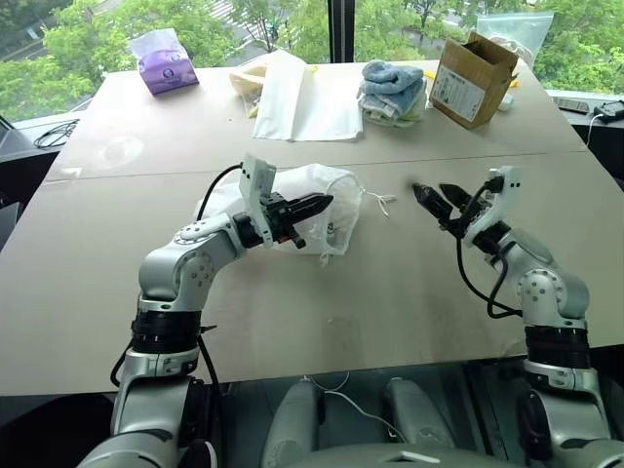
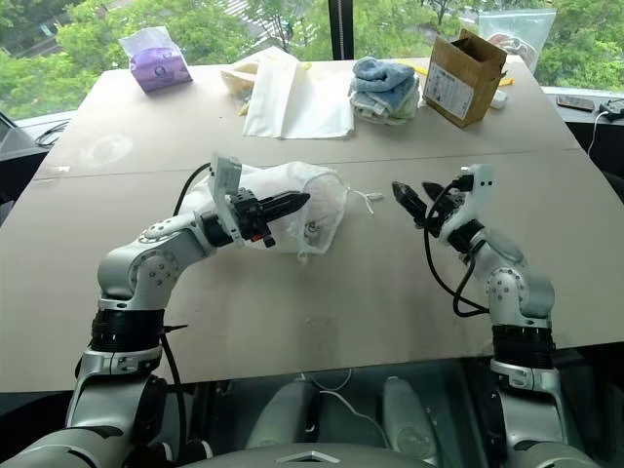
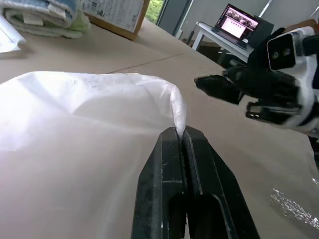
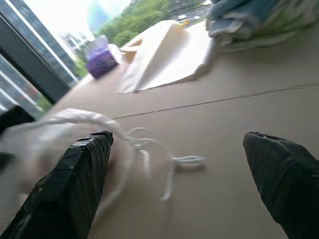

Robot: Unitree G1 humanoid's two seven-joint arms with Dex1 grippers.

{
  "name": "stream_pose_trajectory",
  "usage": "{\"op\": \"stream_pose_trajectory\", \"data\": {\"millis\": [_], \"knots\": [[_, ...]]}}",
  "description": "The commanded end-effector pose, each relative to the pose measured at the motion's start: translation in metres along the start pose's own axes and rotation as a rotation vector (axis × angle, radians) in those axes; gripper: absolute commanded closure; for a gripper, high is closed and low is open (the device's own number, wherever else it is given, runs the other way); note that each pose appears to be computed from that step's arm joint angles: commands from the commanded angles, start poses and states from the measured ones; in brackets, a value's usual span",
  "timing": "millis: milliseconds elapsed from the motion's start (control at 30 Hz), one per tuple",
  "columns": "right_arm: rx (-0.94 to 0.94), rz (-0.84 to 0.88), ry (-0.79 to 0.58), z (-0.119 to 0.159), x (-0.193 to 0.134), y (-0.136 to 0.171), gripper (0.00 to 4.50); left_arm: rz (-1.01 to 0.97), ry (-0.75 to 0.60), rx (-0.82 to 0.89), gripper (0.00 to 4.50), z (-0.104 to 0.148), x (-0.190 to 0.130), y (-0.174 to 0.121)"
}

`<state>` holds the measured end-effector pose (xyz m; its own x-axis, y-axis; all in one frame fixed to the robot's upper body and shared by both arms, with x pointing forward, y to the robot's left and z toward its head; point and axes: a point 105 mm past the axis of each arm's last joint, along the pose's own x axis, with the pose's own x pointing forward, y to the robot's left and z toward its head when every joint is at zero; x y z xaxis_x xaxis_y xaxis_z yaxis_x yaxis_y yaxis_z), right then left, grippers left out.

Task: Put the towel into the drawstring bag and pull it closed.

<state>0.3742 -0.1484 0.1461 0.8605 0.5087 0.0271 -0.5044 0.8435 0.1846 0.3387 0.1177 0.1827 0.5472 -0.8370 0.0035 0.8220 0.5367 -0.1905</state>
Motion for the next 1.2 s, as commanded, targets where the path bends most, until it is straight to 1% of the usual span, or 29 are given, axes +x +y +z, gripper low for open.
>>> {"op": "stream_pose_trajectory", "data": {"millis": [33, 133, 233, 300, 367, 433, 500, 533, 567, 600, 633, 667, 700, 833, 933, 1033, 1133, 1200], "knots": [[-0.221, 0.075, 0.0, -0.006, 0.024, 0.023, 0.03, -0.013, -0.028, 0.039, 4.5, 0.012, -0.004, -0.005], [-0.326, 0.137, 0.025, -0.019, 0.038, 0.038, 0.03, -0.009, -0.029, 0.042, 4.5, 0.014, -0.003, -0.003], [-0.306, 0.164, 0.014, -0.024, 0.051, 0.048, 0.03, -0.009, -0.028, 0.043, 4.5, 0.015, -0.002, -0.003], [-0.331, 0.165, 0.019, -0.027, 0.058, 0.05, 0.03, -0.009, -0.023, 0.047, 4.5, 0.014, -0.002, -0.003], [-0.362, 0.132, 0.02, -0.029, 0.065, 0.047, 0.03, -0.006, -0.022, 0.049, 4.5, 0.015, -0.002, -0.003], [-0.354, 0.041, -0.002, -0.025, 0.071, 0.037, 0.03, -0.003, -0.022, 0.053, 4.5, 0.015, -0.002, -0.003], [-0.384, -0.012, -0.011, -0.023, 0.073, 0.031, 0.54, -0.001, -0.022, 0.055, 4.5, 0.015, -0.003, -0.003], [-0.396, -0.034, -0.017, -0.023, 0.074, 0.029, 0.58, 0.002, -0.021, 0.056, 4.5, 0.015, -0.003, -0.003], [-0.386, -0.056, -0.029, -0.022, 0.074, 0.028, 1.25, 0.004, -0.021, 0.056, 4.5, 0.015, -0.004, -0.002], [-0.365, -0.079, -0.055, -0.019, 0.074, 0.028, 1.27, 0.006, -0.021, 0.056, 4.5, 0.015, -0.004, -0.002], [-0.348, -0.083, -0.08, -0.017, 0.074, 0.03, 1.74, 0.008, -0.021, 0.056, 4.5, 0.015, -0.004, -0.002], [-0.333, -0.09, -0.105, -0.014, 0.074, 0.031, 2.12, 0.009, -0.021, 0.056, 4.5, 0.015, -0.004, -0.002], [-0.325, -0.102, -0.124, -0.012, 0.073, 0.032, 2.64, 0.01, -0.021, 0.056, 4.5, 0.015, -0.004, -0.001], [-0.33, -0.159, -0.172, -0.009, 0.071, 0.03, 4.38, 0.012, -0.019, 0.056, 4.5, 0.014, -0.004, -0.002], [-0.329, -0.229, -0.224, 0.002, 0.072, 0.024, 4.38, 0.016, -0.019, 0.061, 4.5, 0.014, -0.002, -0.001], [-0.328, -0.254, -0.275, 0.017, 0.072, 0.024, 4.38, 0.05, -0.022, 0.08, 4.5, 0.016, -0.002, 0.005], [-0.341, -0.279, -0.38, 0.054, 0.069, 0.028, 4.38, 0.174, 0.017, 0.182, 4.5, 0.016, 0.006, 0.031], [-0.346, -0.286, -0.42, 0.069, 0.066, 0.03, 4.38, 0.233, 0.037, 0.272, 4.5, 0.019, 0.016, 0.048]]}}
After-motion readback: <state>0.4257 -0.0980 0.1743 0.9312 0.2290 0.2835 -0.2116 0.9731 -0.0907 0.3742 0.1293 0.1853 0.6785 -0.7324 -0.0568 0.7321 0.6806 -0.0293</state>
